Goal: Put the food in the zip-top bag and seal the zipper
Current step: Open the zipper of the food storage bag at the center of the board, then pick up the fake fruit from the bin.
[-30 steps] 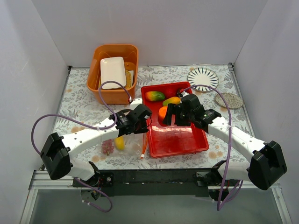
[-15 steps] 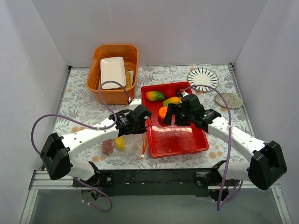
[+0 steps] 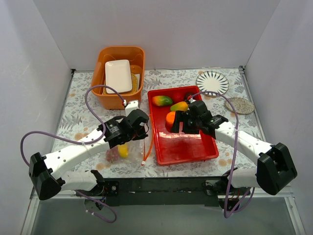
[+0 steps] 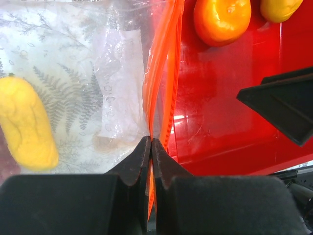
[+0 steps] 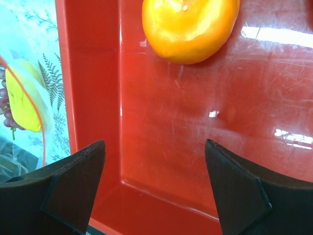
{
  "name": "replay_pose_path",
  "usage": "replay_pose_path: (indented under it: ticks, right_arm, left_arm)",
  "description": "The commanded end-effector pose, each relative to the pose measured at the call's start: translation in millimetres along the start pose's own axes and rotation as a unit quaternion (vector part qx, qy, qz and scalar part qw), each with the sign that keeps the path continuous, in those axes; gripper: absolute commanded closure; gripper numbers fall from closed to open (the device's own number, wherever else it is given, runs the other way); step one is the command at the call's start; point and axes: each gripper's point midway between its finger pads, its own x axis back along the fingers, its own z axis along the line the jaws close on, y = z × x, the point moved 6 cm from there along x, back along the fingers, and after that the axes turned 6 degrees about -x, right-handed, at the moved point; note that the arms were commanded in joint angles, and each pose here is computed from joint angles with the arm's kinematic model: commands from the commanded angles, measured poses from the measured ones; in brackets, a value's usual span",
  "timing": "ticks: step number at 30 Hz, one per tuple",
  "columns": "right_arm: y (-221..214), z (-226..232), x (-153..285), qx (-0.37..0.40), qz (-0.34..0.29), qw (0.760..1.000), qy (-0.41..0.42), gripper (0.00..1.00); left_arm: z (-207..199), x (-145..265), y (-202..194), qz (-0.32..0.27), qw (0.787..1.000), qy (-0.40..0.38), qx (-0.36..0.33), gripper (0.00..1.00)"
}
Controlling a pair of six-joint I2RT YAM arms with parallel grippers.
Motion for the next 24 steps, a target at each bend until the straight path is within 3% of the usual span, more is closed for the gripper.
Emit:
replay_pose_path:
  ticks: [1, 14, 24]
  right_arm:
    - [9.1, 6.6, -1.2, 0.002, -0.011, 1.0, 0.013, 0.11]
    - [31.7, 6.9, -20.0, 0.019, -0.013, 1.0, -0.014, 0.11]
    - [76.3, -13.8, -49.3, -0.01, -0.022, 0.999, -0.045, 0.1]
  left_arm:
    - [2.8, 10.9, 7.9, -0.021, 1.0, 0.002, 0.01, 1.0]
    - [14.3, 32.6, 13.3, -0.046, 0.998, -0.014, 0.027, 1.0]
    - [18.4, 27.8, 5.1, -0.042, 0.998, -0.016, 0.036, 1.0]
